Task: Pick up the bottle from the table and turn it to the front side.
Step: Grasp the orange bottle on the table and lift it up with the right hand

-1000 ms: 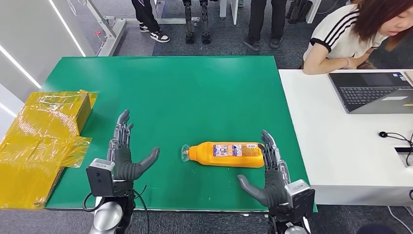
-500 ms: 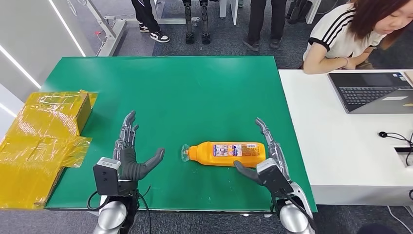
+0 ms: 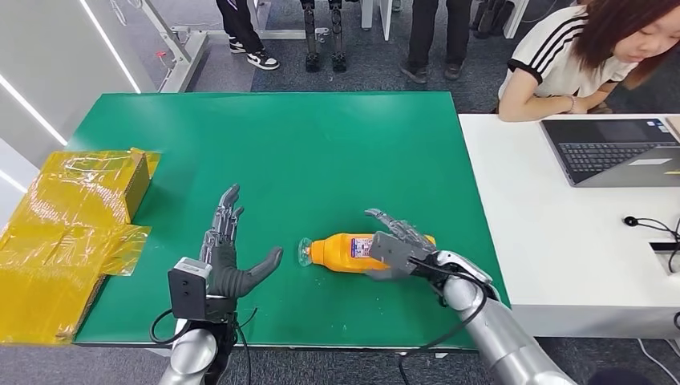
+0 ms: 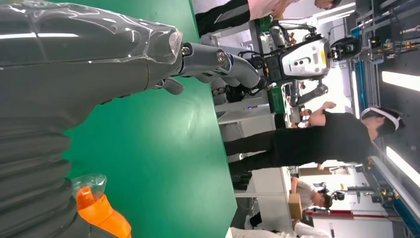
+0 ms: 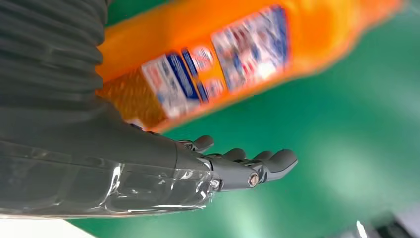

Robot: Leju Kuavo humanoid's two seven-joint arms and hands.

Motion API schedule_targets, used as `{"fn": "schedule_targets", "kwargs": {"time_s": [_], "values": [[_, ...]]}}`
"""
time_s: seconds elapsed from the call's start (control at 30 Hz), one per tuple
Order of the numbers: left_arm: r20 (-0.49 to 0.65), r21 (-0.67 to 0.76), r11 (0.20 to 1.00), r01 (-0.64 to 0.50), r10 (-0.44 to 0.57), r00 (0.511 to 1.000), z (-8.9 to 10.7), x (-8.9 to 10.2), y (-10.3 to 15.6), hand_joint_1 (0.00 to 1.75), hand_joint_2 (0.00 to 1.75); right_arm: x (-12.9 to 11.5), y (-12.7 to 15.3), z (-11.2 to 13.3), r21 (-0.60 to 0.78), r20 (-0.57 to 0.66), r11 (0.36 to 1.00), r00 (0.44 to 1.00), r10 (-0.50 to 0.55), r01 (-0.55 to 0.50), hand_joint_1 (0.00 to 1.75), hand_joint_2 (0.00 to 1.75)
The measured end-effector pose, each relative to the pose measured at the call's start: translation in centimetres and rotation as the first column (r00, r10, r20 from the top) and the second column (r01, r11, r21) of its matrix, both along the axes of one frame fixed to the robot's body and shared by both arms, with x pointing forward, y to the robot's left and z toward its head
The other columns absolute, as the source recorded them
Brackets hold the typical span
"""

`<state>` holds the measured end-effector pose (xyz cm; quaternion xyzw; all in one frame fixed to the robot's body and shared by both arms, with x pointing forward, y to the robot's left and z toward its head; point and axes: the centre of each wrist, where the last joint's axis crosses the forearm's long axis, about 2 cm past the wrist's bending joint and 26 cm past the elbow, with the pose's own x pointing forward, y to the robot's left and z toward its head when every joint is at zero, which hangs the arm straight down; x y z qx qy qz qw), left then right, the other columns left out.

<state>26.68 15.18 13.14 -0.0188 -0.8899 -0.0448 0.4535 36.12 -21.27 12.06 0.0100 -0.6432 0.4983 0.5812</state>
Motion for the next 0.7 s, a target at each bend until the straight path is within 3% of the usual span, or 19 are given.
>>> {"fn": "schedule_targets", "kwargs": {"time_s": [0.2, 0.37, 0.6, 0.7], "values": [[-0.020, -0.013, 0.999, 0.032, -0.032, 0.999, -0.1, 0.6, -0.2, 0.00, 1.75, 2.9, 0.4, 1.0, -0.246, -0.083, 0.960, 0.989, 0.120, -0.137, 0.00, 1.75], [-0.073, -0.066, 0.994, 0.088, -0.093, 0.993, 0.0, 1.2, -0.3, 0.00, 1.75, 5.2, 0.6, 3.1, -0.439, -0.203, 0.859, 0.961, 0.190, -0.263, 0.00, 1.75], [-0.088, -0.082, 0.991, 0.108, -0.115, 0.989, 0.0, 1.2, -0.3, 0.00, 1.75, 5.8, 0.4, 3.8, -0.505, -0.234, 0.814, 0.953, 0.193, -0.288, 0.00, 1.75], [-0.107, -0.115, 0.984, 0.136, -0.149, 0.983, -0.1, 1.2, -0.4, 0.00, 1.75, 7.2, -0.2, 5.7, -0.620, -0.258, 0.721, 0.948, 0.185, -0.309, 0.00, 1.75]]}}
